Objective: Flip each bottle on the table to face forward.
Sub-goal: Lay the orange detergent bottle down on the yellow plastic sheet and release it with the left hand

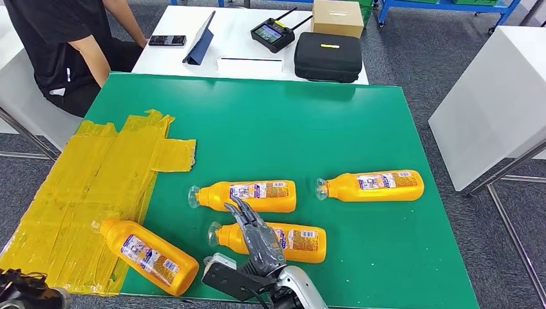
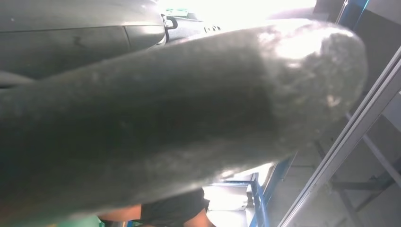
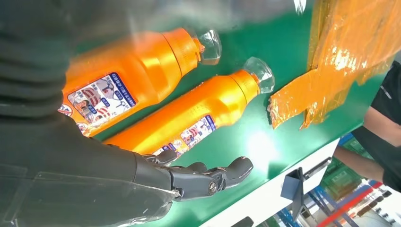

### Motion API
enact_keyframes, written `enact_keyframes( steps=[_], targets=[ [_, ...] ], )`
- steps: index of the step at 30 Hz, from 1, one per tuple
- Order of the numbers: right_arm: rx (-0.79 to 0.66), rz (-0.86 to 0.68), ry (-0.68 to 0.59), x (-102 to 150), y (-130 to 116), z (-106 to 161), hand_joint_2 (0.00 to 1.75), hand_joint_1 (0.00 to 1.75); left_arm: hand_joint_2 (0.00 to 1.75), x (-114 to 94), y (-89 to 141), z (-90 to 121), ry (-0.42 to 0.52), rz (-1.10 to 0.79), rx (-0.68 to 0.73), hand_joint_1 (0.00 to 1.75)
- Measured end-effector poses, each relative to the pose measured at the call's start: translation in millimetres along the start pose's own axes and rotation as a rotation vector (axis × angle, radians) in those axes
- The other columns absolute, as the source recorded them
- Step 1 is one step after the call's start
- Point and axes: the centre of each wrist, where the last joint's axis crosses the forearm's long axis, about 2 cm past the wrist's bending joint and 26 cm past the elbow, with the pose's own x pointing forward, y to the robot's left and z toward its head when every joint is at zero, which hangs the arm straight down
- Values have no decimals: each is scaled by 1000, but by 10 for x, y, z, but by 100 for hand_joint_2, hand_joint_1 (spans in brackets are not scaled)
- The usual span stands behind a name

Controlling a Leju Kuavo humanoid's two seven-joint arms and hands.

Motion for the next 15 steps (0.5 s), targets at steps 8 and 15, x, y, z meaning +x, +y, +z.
enact_keyframes(
  steps=[8, 15],
  targets=[
    [6, 243, 130, -53, -67, 66, 175, 0, 0, 34, -58, 101, 139, 166, -91, 0],
    [42, 439, 276, -279, -101, 209, 175, 0, 0, 88, -95, 221, 162, 229, -174, 0]
  ],
)
